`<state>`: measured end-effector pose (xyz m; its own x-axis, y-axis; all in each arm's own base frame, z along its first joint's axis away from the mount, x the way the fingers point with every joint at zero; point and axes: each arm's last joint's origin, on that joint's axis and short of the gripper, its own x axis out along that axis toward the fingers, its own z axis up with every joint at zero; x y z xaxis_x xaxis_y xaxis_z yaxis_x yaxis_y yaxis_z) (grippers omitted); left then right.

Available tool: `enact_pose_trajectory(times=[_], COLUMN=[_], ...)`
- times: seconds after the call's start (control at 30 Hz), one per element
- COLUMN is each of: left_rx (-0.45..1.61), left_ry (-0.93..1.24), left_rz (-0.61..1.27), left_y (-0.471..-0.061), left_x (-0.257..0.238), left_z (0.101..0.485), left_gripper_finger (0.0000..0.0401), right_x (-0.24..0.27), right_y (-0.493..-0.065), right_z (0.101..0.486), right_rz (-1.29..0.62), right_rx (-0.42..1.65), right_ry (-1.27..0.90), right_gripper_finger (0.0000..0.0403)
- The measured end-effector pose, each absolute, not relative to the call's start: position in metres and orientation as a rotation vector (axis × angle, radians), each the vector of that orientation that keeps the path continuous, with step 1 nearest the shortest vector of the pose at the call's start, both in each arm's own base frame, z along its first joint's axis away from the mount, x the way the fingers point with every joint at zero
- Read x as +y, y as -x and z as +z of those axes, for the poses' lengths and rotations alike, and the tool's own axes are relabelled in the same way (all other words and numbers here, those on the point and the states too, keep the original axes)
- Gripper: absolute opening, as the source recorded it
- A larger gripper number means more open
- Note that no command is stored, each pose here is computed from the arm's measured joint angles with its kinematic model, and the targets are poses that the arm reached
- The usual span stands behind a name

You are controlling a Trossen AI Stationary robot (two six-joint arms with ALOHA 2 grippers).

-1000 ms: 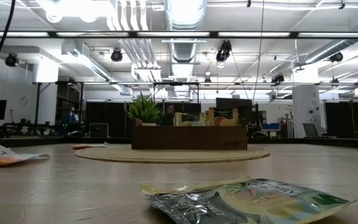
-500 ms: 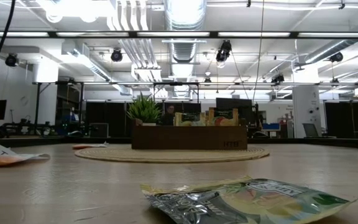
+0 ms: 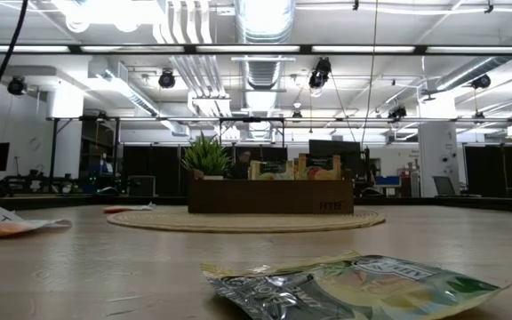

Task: Pick & Place Tea
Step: Put the yellow tea bag into the middle section of the wooden organizer

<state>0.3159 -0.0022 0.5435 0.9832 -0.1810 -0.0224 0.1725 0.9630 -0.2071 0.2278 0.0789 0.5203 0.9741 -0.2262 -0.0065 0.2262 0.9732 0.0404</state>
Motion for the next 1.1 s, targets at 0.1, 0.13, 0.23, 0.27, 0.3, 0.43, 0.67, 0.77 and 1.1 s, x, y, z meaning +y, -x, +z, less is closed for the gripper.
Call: enact_pose_trajectory(times=[0.1, 0.13, 0.23, 0.27, 0.3, 0.43, 0.67, 0.77, 1.1], left_rx=[0.031, 0.029, 0.019, 0.018, 0.016, 0.014, 0.009, 0.009, 0.131], left_ry=[0.204, 0.202, 0.195, 0.195, 0.194, 0.185, 0.15, 0.14, 0.118], left_rz=[-0.177, -0.177, -0.179, -0.178, -0.178, -0.178, -0.147, -0.146, -0.066], left_y=[-0.316, -0.316, -0.316, -0.315, -0.315, -0.314, -0.315, -0.315, -0.309], left_x=[-0.002, -0.002, -0.002, -0.002, -0.002, -0.002, -0.002, -0.002, 0.001], left_z=[0.545, 0.545, 0.546, 0.546, 0.546, 0.547, 0.547, 0.546, 0.536], left_gripper_finger=[0.0203, 0.0203, 0.0199, 0.0196, 0.0191, 0.0152, 0.0012, 0.0002, 0.0], right_x=[0.079, 0.079, 0.08, 0.08, 0.08, 0.08, 0.08, 0.08, 0.077], right_y=[-0.229, -0.229, -0.229, -0.229, -0.229, -0.229, -0.229, -0.229, -0.223], right_z=[0.52, 0.52, 0.519, 0.519, 0.519, 0.519, 0.519, 0.519, 0.523], right_rz=[-0.228, -0.228, -0.228, -0.228, -0.228, -0.228, -0.228, -0.227, -0.223], right_rx=[0.005, 0.006, 0.009, 0.008, 0.008, 0.009, 0.009, 0.009, -0.014], right_ry=[-0.042, -0.041, -0.04, -0.04, -0.039, -0.036, -0.034, -0.034, -0.103], right_gripper_finger=[0.0008, 0.0008, 0.0008, 0.0008, 0.0008, 0.0008, 0.0008, 0.0009, 0.0087])
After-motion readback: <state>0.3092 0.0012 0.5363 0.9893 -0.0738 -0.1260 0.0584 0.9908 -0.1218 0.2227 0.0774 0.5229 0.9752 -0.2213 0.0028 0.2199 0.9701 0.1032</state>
